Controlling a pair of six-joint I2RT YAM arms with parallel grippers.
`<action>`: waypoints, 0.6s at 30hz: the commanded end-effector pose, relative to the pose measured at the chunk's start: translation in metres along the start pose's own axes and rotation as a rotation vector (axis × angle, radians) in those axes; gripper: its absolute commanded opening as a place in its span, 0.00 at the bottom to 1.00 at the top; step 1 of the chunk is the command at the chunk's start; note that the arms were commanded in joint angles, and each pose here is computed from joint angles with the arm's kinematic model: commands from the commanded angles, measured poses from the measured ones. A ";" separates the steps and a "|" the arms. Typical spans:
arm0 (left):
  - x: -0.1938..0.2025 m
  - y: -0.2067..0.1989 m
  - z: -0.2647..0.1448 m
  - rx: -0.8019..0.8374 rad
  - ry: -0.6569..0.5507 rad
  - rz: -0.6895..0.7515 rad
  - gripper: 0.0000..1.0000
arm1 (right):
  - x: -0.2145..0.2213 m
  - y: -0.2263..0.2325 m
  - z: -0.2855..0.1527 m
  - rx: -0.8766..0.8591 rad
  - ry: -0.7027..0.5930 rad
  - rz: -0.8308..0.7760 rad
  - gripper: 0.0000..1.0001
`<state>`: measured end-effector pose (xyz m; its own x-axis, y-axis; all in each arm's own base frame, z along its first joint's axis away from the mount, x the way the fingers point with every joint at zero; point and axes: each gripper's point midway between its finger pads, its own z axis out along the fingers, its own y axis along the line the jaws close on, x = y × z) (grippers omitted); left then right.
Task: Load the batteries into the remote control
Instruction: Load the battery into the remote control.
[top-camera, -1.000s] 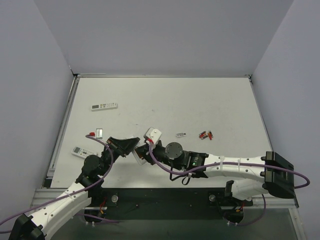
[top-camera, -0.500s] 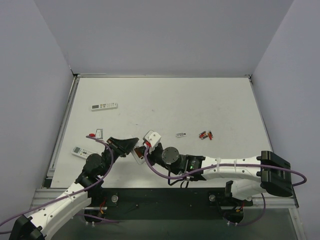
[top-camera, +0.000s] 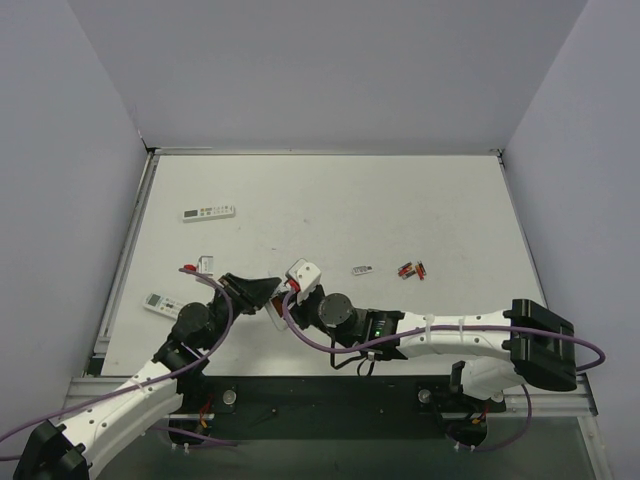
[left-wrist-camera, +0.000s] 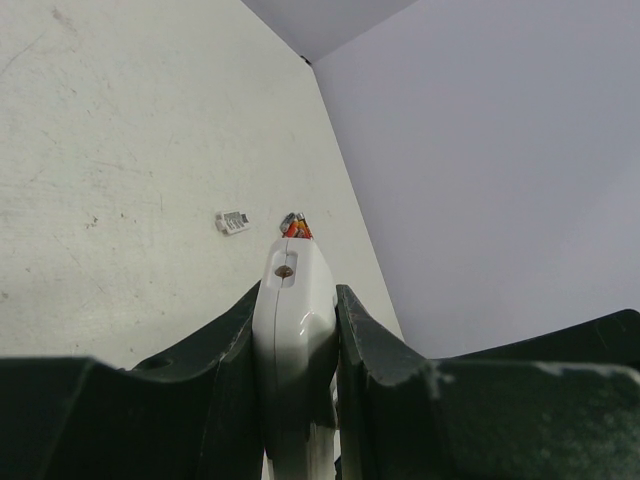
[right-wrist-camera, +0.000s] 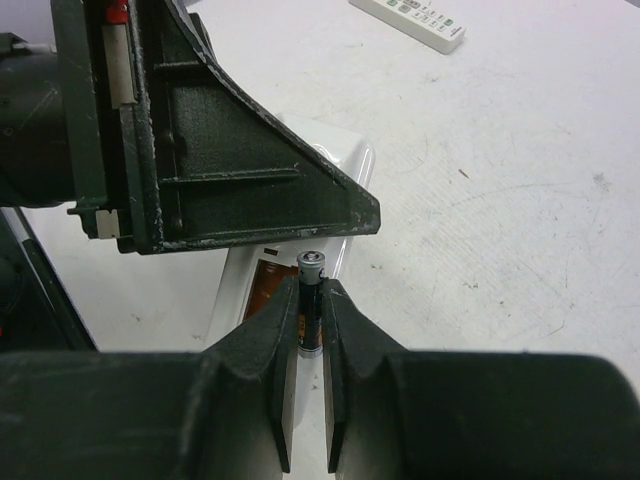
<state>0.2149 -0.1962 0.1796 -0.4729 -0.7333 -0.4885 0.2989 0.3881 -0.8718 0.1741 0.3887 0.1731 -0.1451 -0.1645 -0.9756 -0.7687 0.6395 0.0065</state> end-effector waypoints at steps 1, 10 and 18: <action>-0.019 -0.035 0.005 0.091 -0.056 0.002 0.00 | -0.046 0.006 -0.007 -0.028 -0.144 0.101 0.00; -0.021 -0.044 0.006 0.116 -0.060 0.001 0.00 | -0.037 0.012 -0.001 -0.041 -0.122 0.161 0.00; -0.026 -0.048 0.004 0.122 -0.084 -0.008 0.00 | -0.019 0.004 0.002 0.008 -0.085 0.172 0.00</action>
<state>0.2159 -0.1991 0.1870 -0.4662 -0.7385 -0.4870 0.3076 0.3808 -0.8720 0.1700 0.3950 0.1849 -0.2124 -0.0525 -0.9758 -0.7570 0.6403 0.1303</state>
